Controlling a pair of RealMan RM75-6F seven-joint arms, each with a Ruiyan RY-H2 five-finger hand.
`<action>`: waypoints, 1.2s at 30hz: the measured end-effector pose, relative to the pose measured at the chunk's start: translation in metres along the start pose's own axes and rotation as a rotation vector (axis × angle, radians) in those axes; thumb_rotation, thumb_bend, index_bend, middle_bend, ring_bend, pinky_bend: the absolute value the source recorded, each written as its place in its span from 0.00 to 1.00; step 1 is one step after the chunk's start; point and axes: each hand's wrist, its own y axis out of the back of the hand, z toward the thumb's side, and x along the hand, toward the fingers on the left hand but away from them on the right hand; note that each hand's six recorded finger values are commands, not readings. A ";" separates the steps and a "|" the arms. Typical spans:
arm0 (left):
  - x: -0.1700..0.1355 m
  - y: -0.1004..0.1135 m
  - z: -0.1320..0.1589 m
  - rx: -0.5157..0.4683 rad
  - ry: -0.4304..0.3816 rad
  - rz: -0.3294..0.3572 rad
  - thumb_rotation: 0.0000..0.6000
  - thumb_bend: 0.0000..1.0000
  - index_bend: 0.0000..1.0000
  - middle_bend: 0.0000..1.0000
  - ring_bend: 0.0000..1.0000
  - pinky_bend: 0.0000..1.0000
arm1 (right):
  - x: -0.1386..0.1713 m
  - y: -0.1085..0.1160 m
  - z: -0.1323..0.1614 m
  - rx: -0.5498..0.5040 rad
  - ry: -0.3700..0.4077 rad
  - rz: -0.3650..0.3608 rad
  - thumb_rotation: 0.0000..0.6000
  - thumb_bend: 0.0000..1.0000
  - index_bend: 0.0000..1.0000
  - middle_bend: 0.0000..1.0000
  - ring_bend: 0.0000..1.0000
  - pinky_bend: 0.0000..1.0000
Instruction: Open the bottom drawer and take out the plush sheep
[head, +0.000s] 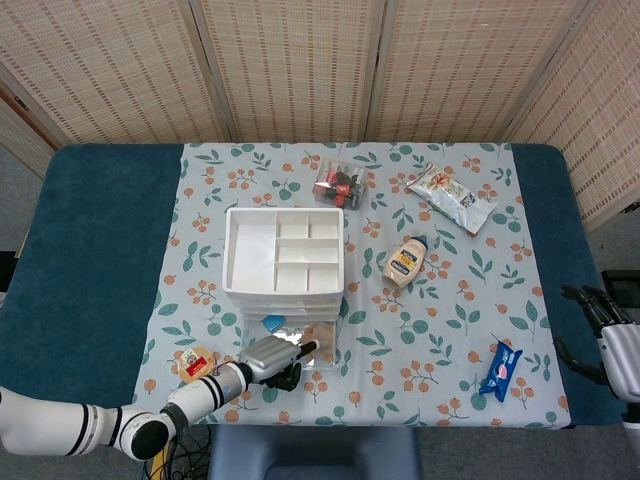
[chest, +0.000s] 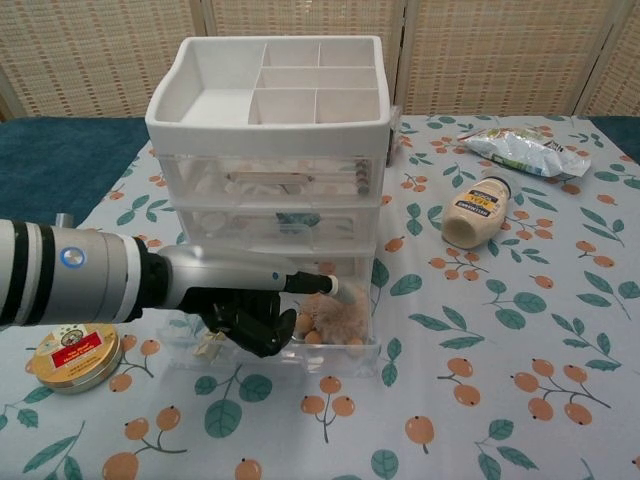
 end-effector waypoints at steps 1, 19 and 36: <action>0.002 0.000 0.000 -0.002 0.006 -0.001 0.87 0.83 0.03 1.00 1.00 1.00 | 0.000 0.000 0.000 0.000 0.000 0.000 1.00 0.37 0.12 0.24 0.18 0.25; 0.022 -0.002 0.006 0.003 0.048 -0.015 0.84 0.83 0.04 1.00 1.00 1.00 | 0.002 0.001 -0.003 -0.003 -0.008 -0.003 1.00 0.37 0.12 0.24 0.18 0.25; -0.002 -0.001 -0.018 0.027 0.115 -0.026 0.87 0.83 0.07 1.00 1.00 1.00 | 0.000 0.000 0.001 -0.005 0.004 -0.003 1.00 0.37 0.12 0.24 0.18 0.25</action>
